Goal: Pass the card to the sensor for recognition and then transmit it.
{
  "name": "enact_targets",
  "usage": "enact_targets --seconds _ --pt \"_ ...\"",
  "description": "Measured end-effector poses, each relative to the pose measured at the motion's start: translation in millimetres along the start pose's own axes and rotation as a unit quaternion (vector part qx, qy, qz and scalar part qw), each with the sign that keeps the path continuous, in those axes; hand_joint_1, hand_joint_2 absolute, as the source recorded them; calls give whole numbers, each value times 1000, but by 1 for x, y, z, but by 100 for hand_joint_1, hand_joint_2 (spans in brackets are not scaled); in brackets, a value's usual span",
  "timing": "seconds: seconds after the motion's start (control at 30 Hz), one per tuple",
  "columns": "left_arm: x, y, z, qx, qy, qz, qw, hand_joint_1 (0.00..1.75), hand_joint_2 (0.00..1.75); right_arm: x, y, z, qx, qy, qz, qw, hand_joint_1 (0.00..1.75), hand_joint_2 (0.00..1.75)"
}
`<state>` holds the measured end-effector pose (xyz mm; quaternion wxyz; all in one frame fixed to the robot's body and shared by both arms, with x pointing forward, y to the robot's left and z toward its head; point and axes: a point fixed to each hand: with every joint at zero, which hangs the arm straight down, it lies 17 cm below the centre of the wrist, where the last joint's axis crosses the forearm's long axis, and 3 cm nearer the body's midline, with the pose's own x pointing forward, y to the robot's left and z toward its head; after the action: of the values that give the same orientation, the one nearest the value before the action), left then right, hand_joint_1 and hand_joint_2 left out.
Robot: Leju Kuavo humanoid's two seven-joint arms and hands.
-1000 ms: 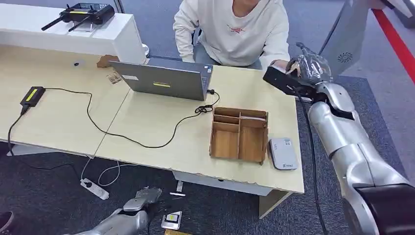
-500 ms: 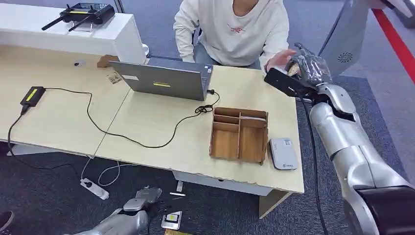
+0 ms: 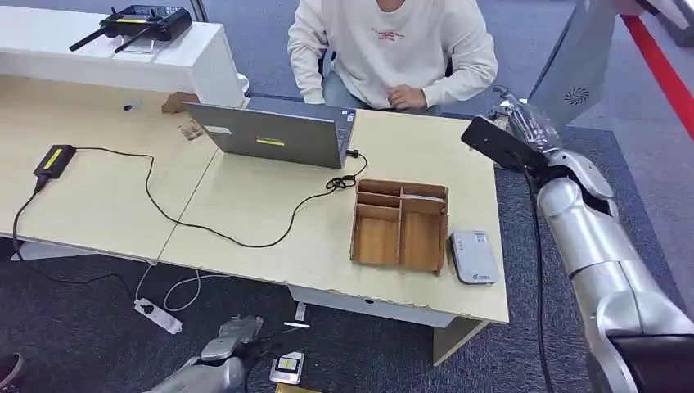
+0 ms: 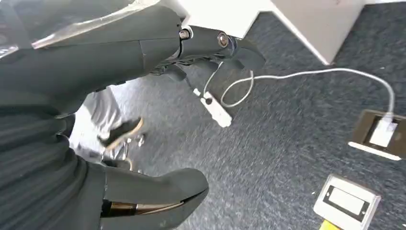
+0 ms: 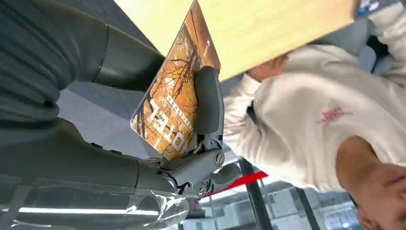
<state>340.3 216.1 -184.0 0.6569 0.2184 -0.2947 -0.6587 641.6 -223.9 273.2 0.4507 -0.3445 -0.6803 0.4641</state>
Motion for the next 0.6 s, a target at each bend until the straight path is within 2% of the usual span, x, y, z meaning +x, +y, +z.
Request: enact_targets --seconds 0.33,0.6 --pt "-17 -8 2 2 22 32 999 0 175 -8 17 19 9 5 8 1000 175 175" --pt "-29 -12 4 8 38 62 997 0 175 -23 46 35 32 22 21 999 175 175"
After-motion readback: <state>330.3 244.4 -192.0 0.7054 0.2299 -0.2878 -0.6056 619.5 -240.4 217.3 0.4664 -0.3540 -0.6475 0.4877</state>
